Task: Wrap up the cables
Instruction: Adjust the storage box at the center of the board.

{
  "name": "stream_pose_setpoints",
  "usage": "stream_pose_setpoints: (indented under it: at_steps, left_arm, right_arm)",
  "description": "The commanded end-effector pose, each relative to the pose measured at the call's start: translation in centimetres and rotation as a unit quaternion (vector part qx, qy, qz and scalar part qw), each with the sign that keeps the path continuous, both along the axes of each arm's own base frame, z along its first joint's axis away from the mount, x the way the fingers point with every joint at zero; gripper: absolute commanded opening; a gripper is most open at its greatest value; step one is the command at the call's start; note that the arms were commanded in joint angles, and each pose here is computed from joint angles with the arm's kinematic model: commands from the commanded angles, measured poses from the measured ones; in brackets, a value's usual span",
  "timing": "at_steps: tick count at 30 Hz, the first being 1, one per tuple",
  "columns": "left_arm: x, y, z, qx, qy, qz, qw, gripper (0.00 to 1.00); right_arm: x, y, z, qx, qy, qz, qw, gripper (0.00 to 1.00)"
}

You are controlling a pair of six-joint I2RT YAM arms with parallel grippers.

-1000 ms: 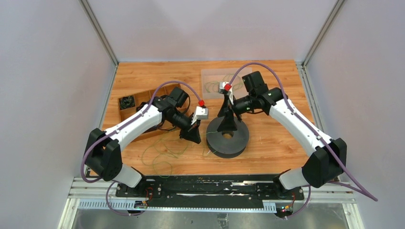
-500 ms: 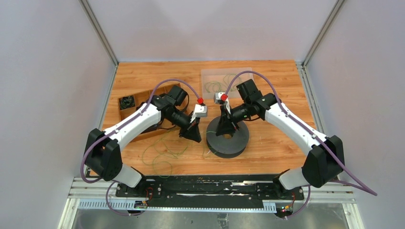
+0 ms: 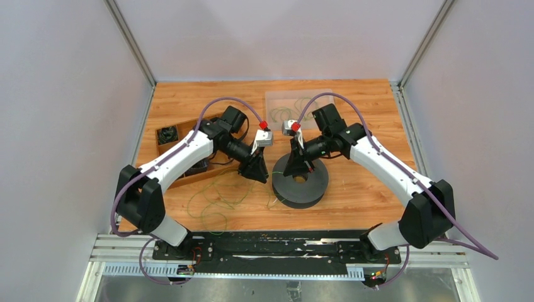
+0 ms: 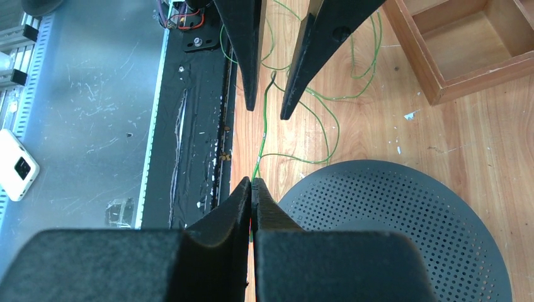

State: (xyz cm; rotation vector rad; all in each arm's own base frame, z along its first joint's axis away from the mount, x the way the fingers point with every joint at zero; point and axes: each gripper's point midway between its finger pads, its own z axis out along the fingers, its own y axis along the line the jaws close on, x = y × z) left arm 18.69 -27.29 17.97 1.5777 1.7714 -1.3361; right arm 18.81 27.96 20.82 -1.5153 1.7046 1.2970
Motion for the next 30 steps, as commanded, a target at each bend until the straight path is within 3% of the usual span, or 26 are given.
stream_pose_setpoints:
  at_steps: [1,6,19,26,30]
  left_arm:
    - [0.0,-0.3,0.2,-0.013,0.011,-0.010,1.000,0.29]
    - [-0.3,-0.3,0.0,-0.014,0.016,-0.011,1.000,0.21]
    - [-0.4,-0.3,0.1,-0.013,0.026,-0.008,1.000,0.28]
    - [-0.4,-0.4,0.3,-0.014,0.033,-0.006,0.999,0.16]
    - [-0.4,-0.4,0.5,-0.015,0.031,-0.005,0.999,0.01]
  right_arm:
    - [-0.4,0.2,1.1,0.005,-0.007,-0.002,1.000,0.01]
    - [0.1,-0.2,0.9,0.001,-0.007,-0.013,1.000,0.01]
    - [0.0,-0.6,0.2,-0.002,0.000,-0.015,1.000,0.01]
    - [0.0,-0.6,-0.3,-0.006,0.002,-0.015,1.000,0.01]
    - [0.2,-0.8,-0.7,-0.013,-0.002,-0.019,1.000,0.01]
